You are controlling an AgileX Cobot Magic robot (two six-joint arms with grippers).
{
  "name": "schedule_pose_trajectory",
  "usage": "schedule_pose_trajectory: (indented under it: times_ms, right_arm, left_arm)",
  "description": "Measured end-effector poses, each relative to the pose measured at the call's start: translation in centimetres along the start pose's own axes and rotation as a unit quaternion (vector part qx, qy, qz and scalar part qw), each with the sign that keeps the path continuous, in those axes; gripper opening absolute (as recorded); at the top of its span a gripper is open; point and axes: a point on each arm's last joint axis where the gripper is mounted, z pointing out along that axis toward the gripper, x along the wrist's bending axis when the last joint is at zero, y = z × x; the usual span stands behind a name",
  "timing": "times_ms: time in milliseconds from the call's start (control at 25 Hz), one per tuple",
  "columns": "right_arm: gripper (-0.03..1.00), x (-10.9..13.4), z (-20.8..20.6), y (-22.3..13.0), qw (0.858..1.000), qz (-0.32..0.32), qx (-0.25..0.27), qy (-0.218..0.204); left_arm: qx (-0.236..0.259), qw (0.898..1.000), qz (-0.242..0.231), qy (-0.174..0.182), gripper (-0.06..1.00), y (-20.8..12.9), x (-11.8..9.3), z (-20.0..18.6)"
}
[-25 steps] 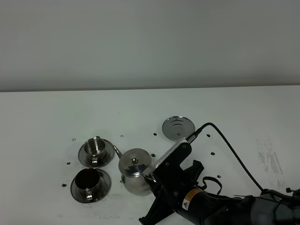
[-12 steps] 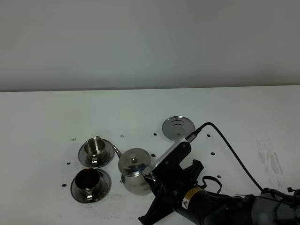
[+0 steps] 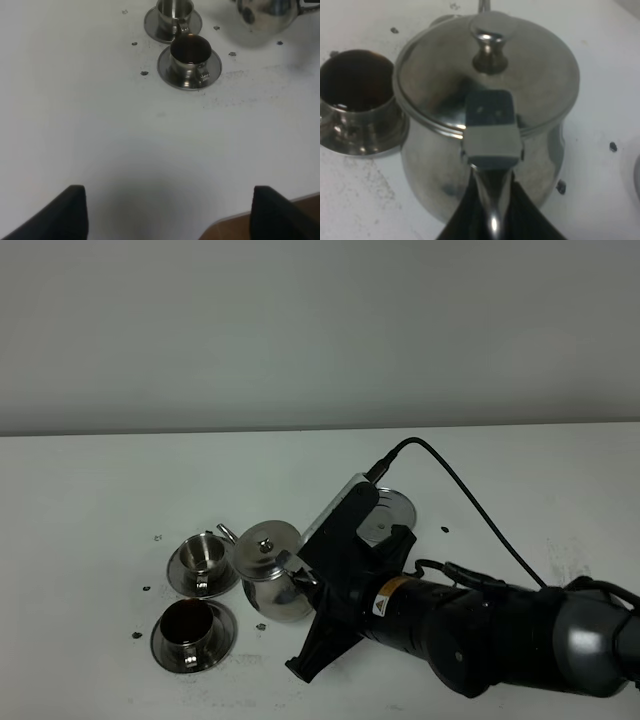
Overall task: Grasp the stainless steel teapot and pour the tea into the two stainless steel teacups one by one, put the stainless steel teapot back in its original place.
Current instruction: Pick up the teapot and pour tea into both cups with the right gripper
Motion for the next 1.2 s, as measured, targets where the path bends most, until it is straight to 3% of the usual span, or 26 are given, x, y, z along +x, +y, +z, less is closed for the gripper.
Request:
schedule_pose_trajectory:
  times_ms: [480, 1200]
  right_arm:
    - [0.05, -0.7, 0.0, 2.9, 0.997, -0.07, -0.001, 0.013]
    - [0.05, -1.3, 2.1, 4.5, 0.992, -0.087, 0.059, 0.068]
  left_arm:
    - [0.0, 1.0, 0.0, 0.0, 0.66, 0.0, 0.0, 0.0]
    - [0.0, 1.0, 0.0, 0.0, 0.66, 0.0, 0.0, 0.0]
